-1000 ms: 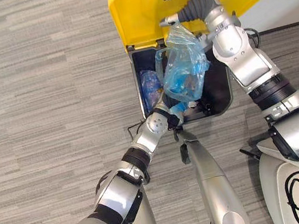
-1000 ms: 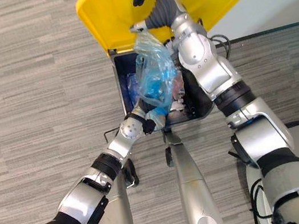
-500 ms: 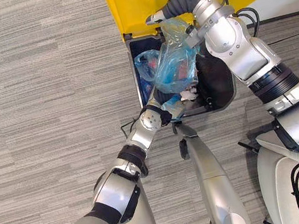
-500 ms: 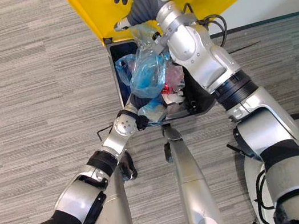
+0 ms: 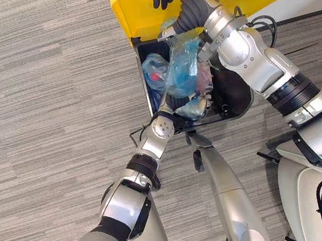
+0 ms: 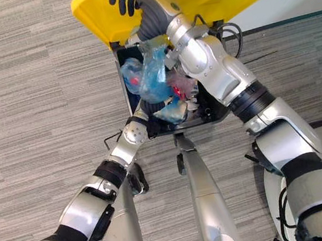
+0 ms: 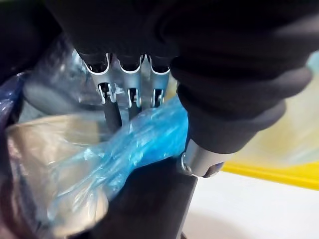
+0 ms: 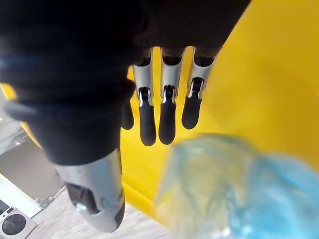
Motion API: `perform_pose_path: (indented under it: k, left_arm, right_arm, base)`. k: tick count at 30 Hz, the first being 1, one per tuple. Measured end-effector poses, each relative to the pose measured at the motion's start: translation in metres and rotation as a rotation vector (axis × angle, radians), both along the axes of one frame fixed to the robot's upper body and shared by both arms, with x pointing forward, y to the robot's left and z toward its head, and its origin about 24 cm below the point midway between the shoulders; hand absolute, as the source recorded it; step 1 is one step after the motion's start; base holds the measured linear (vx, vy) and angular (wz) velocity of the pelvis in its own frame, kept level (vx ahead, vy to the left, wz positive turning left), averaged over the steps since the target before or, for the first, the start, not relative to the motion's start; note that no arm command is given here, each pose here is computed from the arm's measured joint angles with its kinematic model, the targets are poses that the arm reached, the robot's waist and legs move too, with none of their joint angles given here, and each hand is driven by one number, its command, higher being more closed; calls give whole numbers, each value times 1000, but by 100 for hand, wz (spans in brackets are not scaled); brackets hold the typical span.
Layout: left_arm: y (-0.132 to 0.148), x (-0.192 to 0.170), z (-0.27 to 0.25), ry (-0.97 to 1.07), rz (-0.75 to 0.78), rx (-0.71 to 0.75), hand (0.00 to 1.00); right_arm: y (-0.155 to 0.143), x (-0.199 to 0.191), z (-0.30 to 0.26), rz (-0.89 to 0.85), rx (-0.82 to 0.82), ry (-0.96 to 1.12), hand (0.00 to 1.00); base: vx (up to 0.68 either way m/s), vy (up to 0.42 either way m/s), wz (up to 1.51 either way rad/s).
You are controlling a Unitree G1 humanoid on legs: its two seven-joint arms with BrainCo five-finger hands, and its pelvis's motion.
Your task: Gather rubbish on tea table into small bin, then transfer packed bag to large trash can.
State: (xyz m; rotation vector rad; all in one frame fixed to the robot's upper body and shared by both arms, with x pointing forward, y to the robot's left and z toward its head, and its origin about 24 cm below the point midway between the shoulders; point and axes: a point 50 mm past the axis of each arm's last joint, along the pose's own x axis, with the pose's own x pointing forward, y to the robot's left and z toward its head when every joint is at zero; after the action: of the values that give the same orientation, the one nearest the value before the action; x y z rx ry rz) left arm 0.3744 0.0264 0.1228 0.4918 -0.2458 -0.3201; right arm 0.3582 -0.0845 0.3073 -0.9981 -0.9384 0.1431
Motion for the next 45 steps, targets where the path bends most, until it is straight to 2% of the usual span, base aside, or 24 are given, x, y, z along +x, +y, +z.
perform_pose_path:
  k: [14,22,28,33,35,37,41,45]
  left_arm:
    - [-1,-5,8,-43,-59,-2,0]
    - [26,-32,-13,-42,-61,-138,0]
    - [79,-66,-64,75,17,-145,0]
    - [139,-104,-118,260,206,-154,0]
    - [171,-126,-156,418,330,-129,0]
    - [191,-142,-179,528,419,-112,0]
    - [211,-178,-215,721,524,-57,0]
    - [220,-199,-229,806,597,-71,0]
  right_arm:
    - [-17,0,-45,-46,-37,90,0]
    - [-49,-26,-122,-91,-2,260,0]
    - [-89,-60,-198,-222,24,487,0]
    - [-108,-83,-257,-318,105,705,0]
    - [-115,-94,-291,-369,114,841,0]
    - [-116,-98,-307,-397,130,912,0]
    - [-112,-101,-330,-432,152,1010,0]
    - [-113,-108,-346,-469,185,1079,0]
  base:
    - [8,-2,1]
    - [21,-33,13]
    - [72,-64,28]
    - [79,-71,31]
    - [101,-56,22]
    - [99,-34,11]
    - [84,-14,-1]
    - [30,1,0]
